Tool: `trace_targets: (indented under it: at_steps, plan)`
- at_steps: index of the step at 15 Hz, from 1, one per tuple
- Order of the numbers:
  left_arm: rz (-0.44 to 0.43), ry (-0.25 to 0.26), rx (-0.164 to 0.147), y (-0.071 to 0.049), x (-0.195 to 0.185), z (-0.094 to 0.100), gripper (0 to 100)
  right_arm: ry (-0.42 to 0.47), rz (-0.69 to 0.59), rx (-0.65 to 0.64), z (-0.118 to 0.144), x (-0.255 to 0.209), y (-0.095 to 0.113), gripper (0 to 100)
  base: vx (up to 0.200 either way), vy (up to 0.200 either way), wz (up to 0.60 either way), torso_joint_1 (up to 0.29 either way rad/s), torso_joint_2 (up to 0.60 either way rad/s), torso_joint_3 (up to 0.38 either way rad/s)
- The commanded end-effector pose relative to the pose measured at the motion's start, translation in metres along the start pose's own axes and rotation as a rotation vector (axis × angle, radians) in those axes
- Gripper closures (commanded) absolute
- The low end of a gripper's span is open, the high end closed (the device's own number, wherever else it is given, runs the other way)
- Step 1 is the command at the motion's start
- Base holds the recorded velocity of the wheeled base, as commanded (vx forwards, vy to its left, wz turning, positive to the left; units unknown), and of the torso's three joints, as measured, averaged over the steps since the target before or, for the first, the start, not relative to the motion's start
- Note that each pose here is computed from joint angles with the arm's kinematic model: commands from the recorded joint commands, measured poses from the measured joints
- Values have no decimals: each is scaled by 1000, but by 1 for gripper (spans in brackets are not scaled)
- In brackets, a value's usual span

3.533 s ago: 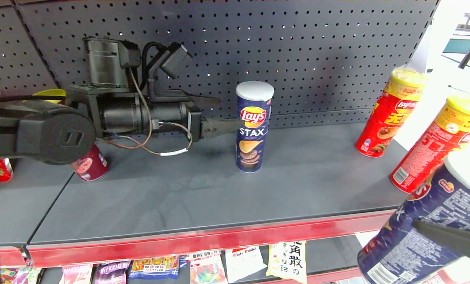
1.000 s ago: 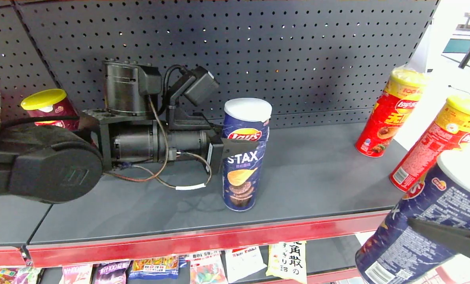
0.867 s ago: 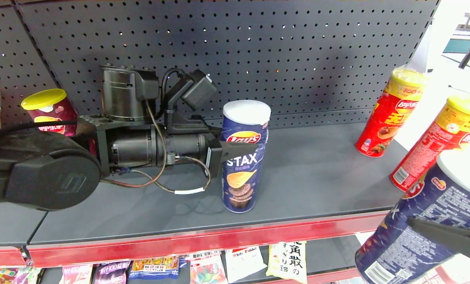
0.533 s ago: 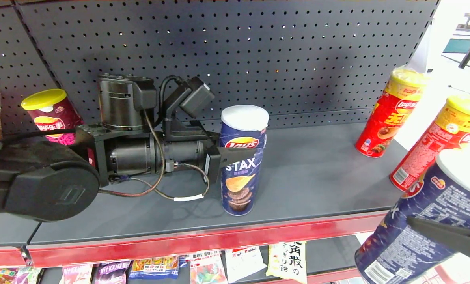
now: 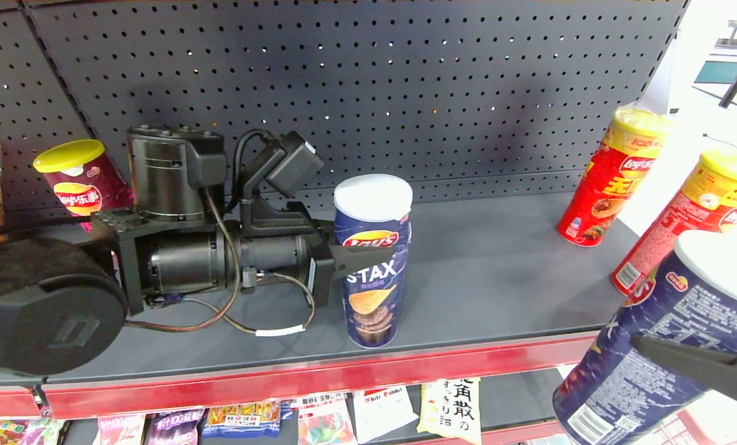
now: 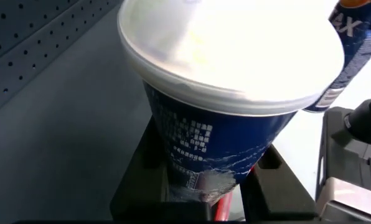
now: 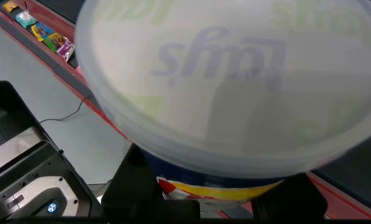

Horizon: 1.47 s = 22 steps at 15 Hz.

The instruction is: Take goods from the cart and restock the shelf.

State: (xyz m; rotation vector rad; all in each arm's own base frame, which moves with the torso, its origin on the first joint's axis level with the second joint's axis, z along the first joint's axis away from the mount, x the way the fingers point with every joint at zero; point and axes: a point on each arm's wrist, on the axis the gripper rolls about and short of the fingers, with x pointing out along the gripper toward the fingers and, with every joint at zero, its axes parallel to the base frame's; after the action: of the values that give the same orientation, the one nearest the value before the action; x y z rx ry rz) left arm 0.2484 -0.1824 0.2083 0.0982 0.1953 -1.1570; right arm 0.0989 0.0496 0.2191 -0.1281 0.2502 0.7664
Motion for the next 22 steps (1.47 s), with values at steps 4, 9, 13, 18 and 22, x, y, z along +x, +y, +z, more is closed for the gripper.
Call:
trace_targets:
  at_steps: [4,9,13,18,22]
  plan:
    - [-18,-1,1,-7,-2,0,100,6,2,2,2,4,-2,100,0,0,0,0,0,0]
    - [-28,21,-9,-10,-2,-7,0,10,3,4,2,5,-2,100,0,0,0,0,0,0]
    - [-19,14,-7,-11,-5,-8,0,12,3,4,20,21,-10,100,0,0,0,0,0,0]
    - [34,26,-27,-16,-41,-19,0,36,8,8,55,75,-35,100,0,0,0,0,0,0]
    - [72,22,-34,-24,-69,-27,0,23,7,1,72,126,-56,100,0,0,0,0,0,0]
